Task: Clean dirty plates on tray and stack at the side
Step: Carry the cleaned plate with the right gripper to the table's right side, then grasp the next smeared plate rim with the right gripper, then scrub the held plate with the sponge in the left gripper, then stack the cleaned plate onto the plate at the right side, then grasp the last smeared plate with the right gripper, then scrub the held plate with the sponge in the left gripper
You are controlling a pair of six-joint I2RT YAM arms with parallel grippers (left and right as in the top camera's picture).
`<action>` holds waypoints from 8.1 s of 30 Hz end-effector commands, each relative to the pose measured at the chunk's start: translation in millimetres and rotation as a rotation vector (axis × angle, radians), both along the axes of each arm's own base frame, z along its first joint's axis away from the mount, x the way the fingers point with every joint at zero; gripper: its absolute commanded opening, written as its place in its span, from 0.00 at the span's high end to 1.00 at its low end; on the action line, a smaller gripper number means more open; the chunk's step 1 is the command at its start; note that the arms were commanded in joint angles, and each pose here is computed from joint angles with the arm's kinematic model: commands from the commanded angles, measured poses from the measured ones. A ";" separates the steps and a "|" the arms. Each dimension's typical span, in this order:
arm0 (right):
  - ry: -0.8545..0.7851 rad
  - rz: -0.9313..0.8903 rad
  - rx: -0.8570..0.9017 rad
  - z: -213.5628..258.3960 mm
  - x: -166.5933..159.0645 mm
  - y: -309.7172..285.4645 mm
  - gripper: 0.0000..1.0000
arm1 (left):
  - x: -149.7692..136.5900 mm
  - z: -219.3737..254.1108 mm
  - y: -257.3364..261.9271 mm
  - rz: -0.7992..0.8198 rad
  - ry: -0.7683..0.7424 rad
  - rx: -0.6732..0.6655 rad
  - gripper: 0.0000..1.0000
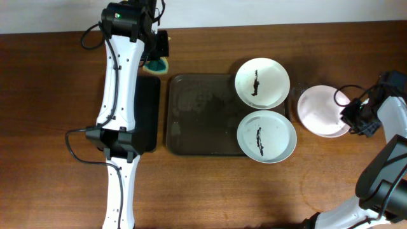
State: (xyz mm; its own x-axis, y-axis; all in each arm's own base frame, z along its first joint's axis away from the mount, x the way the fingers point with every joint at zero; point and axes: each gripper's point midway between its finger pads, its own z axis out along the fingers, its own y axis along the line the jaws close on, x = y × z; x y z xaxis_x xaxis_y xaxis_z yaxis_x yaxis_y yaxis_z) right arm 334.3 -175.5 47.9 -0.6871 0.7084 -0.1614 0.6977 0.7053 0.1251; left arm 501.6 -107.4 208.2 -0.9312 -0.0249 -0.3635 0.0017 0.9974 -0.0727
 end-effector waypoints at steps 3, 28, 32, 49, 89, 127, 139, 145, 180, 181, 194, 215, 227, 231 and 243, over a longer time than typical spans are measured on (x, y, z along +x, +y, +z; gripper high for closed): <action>-0.081 0.275 0.246 62.7 -7.9 80.4 0.62 | 0.9 9.3 2.0 -0.011 -0.029 0.008 1.00; -0.201 0.586 0.083 -28.9 35.0 341.8 0.96 | -4.8 1.5 -12.3 -0.041 0.005 -0.008 1.00; -0.163 0.573 0.199 -53.6 34.8 353.3 0.96 | -18.0 -30.1 -37.8 -0.095 0.108 0.014 1.00; -0.182 0.608 0.332 -57.8 41.9 356.5 0.96 | -129.1 -253.0 -83.9 -0.158 0.598 0.127 1.00; -0.329 0.697 0.289 -49.6 87.4 347.5 0.96 | -141.3 -234.5 -198.0 0.051 0.702 -0.383 1.00; -0.301 0.685 0.270 -53.9 83.7 342.0 0.96 | -43.0 -201.5 -87.2 0.246 0.110 0.321 1.00; -0.298 0.682 0.263 -54.6 83.5 340.7 0.96 | -65.5 -178.4 -189.7 -0.599 0.268 -0.288 1.00; -0.284 0.681 0.264 -56.0 80.8 340.1 0.96 | -37.7 -181.5 -181.8 -0.541 0.169 -0.196 1.00; -0.594 0.638 -1.457 243.6 -27.3 331.7 0.96 | 8.1 -64.9 -61.8 -0.072 0.033 0.118 1.00; -0.610 0.630 -1.480 248.3 -29.4 333.4 0.96 | 8.0 -65.0 -61.8 -0.072 0.033 0.117 1.00; -0.216 0.833 -0.218 117.3 -8.4 307.5 0.96 | 6.5 -65.5 -64.5 -0.079 0.041 0.102 1.00; -0.211 0.142 0.031 22.5 30.0 20.0 0.57 | 3.8 -66.4 -63.5 -0.079 0.053 0.107 1.00; -0.176 0.356 0.082 -30.4 110.4 184.7 0.62 | 3.9 -66.4 -63.5 -0.079 0.052 0.106 1.00; -0.123 0.408 0.106 -39.7 99.0 208.7 0.96 | 3.8 -66.4 -63.5 -0.079 0.053 0.107 1.00; -0.122 0.872 0.028 -36.5 89.8 234.0 0.36 | 3.8 -66.4 -63.8 -0.080 0.052 0.106 1.00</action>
